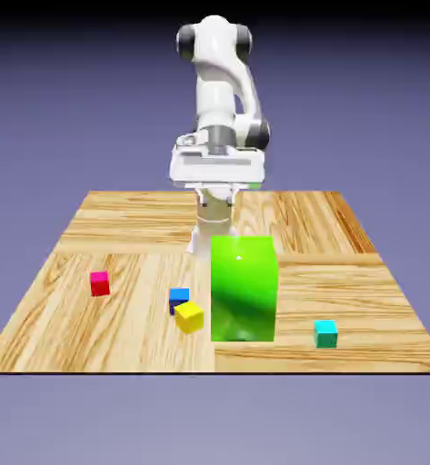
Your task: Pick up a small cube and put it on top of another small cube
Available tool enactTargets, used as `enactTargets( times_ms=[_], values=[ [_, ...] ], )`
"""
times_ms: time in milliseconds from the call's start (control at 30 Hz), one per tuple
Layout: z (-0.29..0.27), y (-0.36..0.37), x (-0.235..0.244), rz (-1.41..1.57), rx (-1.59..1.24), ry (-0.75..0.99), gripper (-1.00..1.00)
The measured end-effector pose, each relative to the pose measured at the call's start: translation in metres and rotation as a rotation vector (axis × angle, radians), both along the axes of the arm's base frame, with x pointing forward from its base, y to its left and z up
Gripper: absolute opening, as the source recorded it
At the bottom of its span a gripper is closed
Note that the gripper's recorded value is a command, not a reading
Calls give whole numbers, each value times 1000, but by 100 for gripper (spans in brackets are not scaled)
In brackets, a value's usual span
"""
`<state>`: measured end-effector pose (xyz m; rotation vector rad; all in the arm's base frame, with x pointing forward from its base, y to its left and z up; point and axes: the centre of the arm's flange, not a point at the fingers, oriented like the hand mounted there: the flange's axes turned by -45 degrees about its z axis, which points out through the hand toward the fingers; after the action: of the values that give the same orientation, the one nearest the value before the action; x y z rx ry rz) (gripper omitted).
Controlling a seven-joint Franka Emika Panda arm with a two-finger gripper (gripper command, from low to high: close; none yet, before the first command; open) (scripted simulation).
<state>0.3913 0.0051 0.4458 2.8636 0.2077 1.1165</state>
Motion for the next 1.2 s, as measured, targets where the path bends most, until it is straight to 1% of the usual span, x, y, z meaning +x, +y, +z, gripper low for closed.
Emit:
enactTargets(
  times_ms=[333, 633, 933, 1200],
  values=[
    [-97, -29, 3, 508, -554, 492, 0],
    [-172, -80, -20, 1035, -883, 982, 0],
    [-224, -143, -53, 1609, -1024, 1484, 0],
    [-254, -197, -78, 2133, -984, 1916, 0]
  ],
)
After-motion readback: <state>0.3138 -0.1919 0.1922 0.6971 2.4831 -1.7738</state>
